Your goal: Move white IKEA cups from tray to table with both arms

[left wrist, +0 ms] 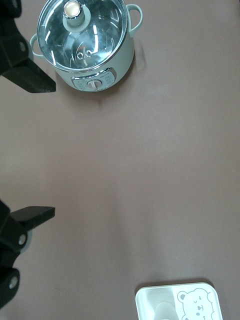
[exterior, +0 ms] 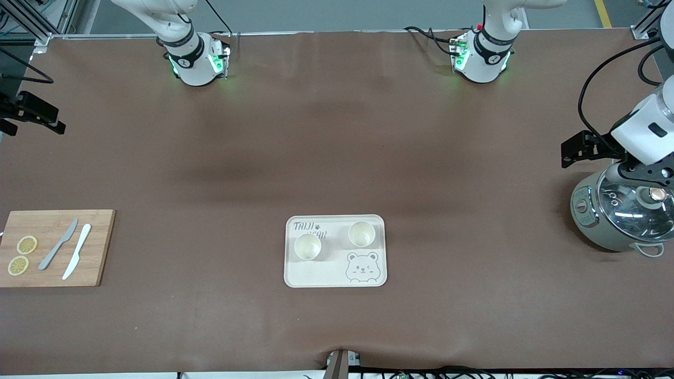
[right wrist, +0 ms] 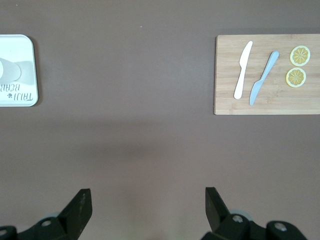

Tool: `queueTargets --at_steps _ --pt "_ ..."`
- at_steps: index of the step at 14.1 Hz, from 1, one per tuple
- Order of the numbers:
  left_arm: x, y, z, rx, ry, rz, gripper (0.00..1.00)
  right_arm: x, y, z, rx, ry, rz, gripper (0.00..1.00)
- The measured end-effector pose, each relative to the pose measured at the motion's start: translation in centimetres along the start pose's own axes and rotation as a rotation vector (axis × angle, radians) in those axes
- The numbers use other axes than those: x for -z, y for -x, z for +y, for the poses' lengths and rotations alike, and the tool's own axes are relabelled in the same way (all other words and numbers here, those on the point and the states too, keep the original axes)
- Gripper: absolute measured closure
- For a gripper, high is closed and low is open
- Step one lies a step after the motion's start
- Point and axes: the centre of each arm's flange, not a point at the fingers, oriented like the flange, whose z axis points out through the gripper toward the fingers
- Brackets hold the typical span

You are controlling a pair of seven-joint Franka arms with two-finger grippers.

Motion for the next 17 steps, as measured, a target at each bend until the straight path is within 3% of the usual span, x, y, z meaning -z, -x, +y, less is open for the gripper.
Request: queueTargets --at_steps 7,12,17 --pt "-0.3 0.0 0.3 -0.004 0.006 -0.006 0.0 0.0 0.0 -0.2 0.004 0.0 0.0 0.0" --pt "-6.5 -1.0 1.1 0.006 0.084 -0.007 0.0 0.0 -0.1 -0.3 0.005 0.0 0.0 0.0" --pt "-12.0 -5.5 11.2 0.126 0.079 -0.029 0.0 -0.1 -0.1 -0.3 0.005 0.0 -0.001 0.0"
